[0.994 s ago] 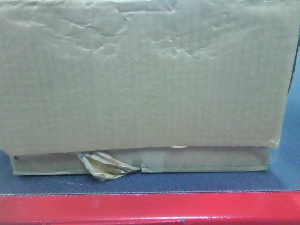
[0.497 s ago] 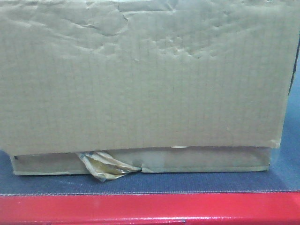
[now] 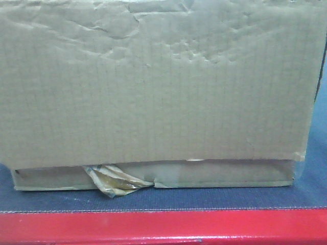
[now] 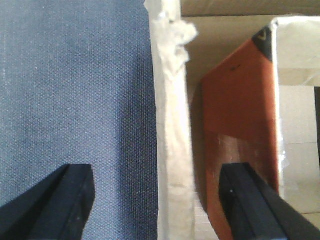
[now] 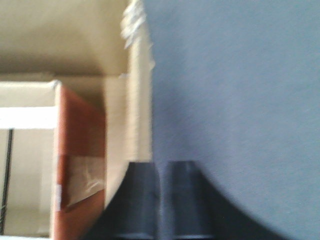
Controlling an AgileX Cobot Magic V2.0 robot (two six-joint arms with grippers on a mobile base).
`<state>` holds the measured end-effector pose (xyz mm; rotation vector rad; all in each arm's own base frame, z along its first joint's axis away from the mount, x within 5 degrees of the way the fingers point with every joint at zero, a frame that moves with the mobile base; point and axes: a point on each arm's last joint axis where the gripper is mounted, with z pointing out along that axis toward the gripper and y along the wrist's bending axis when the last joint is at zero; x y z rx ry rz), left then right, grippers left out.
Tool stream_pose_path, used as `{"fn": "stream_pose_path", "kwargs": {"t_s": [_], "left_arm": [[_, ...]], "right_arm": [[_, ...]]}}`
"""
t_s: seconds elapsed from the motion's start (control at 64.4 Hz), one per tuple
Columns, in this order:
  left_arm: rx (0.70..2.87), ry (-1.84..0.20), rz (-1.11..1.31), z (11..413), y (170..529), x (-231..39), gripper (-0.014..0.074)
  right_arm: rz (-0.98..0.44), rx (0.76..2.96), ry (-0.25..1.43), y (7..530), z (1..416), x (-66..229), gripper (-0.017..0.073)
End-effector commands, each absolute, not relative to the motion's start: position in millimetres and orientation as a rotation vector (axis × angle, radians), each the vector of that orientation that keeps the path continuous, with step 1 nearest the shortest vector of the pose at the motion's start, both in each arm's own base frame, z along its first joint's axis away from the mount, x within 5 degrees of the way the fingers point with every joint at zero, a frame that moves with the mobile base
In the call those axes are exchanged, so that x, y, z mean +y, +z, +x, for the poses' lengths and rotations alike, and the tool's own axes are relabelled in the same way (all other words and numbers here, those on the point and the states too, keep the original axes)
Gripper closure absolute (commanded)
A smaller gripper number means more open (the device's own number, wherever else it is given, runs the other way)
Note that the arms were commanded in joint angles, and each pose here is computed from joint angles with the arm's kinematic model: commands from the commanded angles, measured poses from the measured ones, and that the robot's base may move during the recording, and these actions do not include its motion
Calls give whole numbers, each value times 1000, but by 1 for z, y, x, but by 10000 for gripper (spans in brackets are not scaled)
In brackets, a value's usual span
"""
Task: Stack two boxes on right shelf middle
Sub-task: 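Close both grippers on the side walls of the stacked boxes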
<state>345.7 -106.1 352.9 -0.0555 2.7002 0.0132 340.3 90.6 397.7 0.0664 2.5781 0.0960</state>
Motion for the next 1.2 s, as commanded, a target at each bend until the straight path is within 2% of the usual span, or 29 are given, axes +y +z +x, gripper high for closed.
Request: {"fn": "stream_pose_path", "kwargs": {"t_s": [0.0, 0.062, 0.124, 0.311, 0.59, 1.056, 1.118, 1.18], "left_arm": [[2693, 15, -57, 346, 354, -104, 171], [2693, 15, -57, 346, 354, -104, 171], [2693, 15, -57, 346, 354, -104, 171], [2693, 15, -57, 346, 354, -104, 171], [2693, 15, -57, 346, 354, -104, 171], [2704, 20, -56, 345, 351, -104, 172], [2709, 20, -56, 345, 349, -104, 187], [2714, 13, -60, 345, 348, -105, 238]], "right_arm": [[39, 2582, 107, 396, 343, 95, 328], [28, 2592, 107, 392, 344, 99, 266], [25, 2607, 102, 387, 348, 101, 252], [-3, 2658, 91, 368, 359, 112, 252], [-6, 2739, 73, 343, 359, 113, 252], [-4, 2745, 80, 342, 358, 113, 252], [-4, 2745, 80, 342, 358, 113, 261], [-4, 2745, 80, 342, 358, 113, 305]]}}
